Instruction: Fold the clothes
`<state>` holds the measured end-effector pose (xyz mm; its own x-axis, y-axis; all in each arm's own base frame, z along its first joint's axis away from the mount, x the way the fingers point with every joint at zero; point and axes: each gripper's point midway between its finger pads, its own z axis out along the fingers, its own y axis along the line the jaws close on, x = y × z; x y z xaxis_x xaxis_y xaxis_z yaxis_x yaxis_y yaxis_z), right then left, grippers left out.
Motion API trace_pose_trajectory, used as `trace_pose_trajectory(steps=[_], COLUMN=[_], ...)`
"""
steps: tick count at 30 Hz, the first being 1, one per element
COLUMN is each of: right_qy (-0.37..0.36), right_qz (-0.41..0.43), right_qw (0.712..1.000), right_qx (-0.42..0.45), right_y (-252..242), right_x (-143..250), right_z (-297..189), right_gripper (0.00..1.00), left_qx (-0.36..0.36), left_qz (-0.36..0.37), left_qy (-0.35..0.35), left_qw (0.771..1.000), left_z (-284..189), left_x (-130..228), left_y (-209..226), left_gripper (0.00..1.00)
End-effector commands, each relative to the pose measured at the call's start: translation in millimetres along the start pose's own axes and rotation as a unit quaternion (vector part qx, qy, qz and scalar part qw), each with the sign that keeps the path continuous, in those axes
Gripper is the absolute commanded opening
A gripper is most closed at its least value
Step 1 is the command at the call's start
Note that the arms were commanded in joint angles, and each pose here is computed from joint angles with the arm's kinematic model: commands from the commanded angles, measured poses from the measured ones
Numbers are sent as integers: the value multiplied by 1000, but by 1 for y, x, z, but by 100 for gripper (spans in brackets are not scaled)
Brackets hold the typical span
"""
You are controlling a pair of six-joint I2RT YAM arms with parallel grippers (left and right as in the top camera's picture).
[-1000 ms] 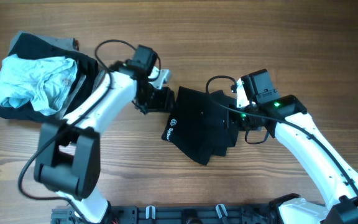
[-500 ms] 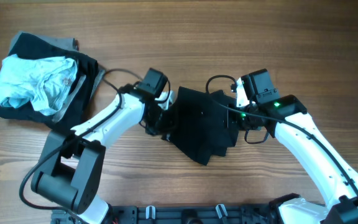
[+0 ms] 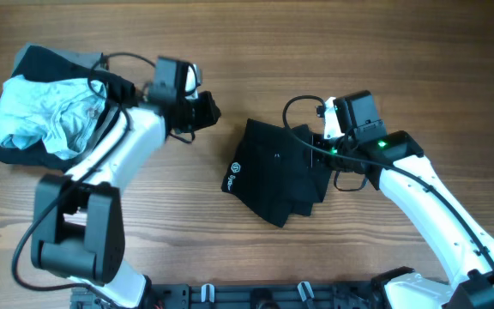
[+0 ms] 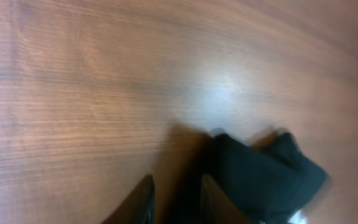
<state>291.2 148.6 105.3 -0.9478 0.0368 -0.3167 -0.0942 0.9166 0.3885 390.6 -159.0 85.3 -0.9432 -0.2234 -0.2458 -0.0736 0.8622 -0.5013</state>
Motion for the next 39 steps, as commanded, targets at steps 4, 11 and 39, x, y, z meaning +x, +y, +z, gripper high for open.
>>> trace_pose_trajectory(steps=[4, 11, 39], right_qy=[-12, -60, 38], right_qz=[51, 211, 50], right_qw=[998, 975, 998], right_qx=[23, 24, 2], right_y=[-10, -71, -48], right_x=[-7, -37, -15], right_z=[-2, -24, 57], right_gripper=[20, 15, 11], left_qx=[71, 28, 135], left_qz=[8, 50, -28], left_qy=[169, 246, 156], left_qw=[983, 968, 978], left_z=[-23, 18, 26], left_x=[79, 173, 65], left_y=[-52, -48, -59], left_gripper=[24, 4, 100])
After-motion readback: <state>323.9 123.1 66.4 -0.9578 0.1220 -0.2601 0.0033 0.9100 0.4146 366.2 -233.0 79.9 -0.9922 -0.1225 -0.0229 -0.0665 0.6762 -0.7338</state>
